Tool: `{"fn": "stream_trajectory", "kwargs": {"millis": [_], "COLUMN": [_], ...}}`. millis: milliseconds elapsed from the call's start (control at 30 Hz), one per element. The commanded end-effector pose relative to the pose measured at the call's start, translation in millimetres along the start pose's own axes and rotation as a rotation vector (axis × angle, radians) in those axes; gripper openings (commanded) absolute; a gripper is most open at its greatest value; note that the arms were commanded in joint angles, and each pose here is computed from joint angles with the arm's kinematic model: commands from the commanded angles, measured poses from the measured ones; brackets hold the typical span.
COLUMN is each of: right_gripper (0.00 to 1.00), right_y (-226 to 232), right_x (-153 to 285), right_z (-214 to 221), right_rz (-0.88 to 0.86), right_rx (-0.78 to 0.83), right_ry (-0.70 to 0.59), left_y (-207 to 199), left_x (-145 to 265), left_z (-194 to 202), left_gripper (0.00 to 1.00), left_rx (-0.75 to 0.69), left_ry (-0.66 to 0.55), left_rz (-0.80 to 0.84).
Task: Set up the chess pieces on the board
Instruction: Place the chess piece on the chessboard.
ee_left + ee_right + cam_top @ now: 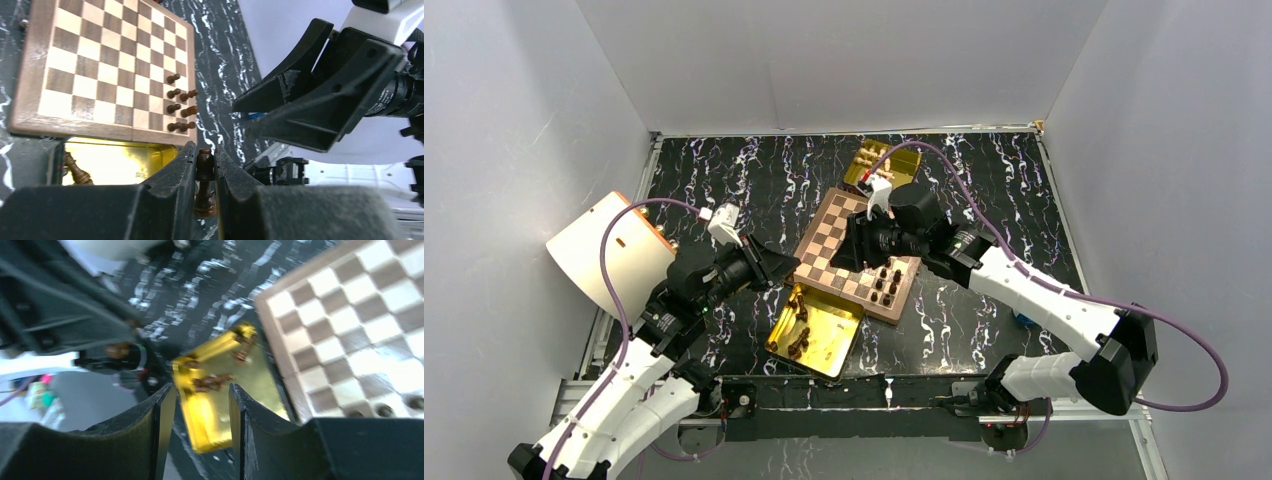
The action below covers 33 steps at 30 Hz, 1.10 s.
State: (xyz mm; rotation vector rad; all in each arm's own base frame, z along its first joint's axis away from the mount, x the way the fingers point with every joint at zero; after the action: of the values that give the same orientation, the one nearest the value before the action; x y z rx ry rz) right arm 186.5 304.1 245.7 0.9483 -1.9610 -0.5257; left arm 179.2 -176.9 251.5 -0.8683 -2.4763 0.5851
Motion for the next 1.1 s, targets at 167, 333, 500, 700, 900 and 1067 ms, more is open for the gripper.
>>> {"fn": "stream_trajectory", "kwargs": {"millis": [167,333,500,700,900,1067], "right_gripper": [0.54,0.55,0.54,0.46,0.37,0.36], "right_y": [88.5,100.6,111.0,105.2,93.3,92.3], "right_x": [22.2,14.1,2.2,-11.0,-12.5,-11.8], "right_z": [-13.6,-2.0,4.2,1.8,-4.0,-5.1], "right_rz": [-0.527,-0.571,-0.58,-0.526,-0.451,-0.446], "right_rx": [-0.022,-0.033,-0.049,-0.088,-0.141,-0.168], "right_ry": [-0.058,-0.006,0.005,-0.025,-0.093,-0.102], "left_y": [-29.1,-32.4,-34.3,-38.9,-42.4,-44.8], "left_x": [-1.6,-3.9,-4.6,-1.9,1.3,1.6], "left_z": [-21.6,-24.3,-23.8,-26.6,-29.1,-31.6], "left_gripper": [0.0,0.0,0.0,0.0,0.0,0.0], "left_rx": [0.108,0.133,0.166,0.182,0.191,0.205], "left_ry": [-0.076,-0.108,-0.136,-0.152,-0.16,-0.168], "left_rz": [0.148,0.184,0.218,0.248,0.265,0.279]}}
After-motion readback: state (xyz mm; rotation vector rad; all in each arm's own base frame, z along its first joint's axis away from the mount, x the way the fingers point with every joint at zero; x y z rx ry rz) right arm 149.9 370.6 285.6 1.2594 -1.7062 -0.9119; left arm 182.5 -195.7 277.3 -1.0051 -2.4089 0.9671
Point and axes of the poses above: each gripper's point midway between its finger pads, its own x axis back along the fingers, its own y axis along the line the jaws close on, z = x × y, the point moved 3 cm from there along x, back along the fingers, and after that the axes turned 15 degrees about -x, right-handed, at the moved point
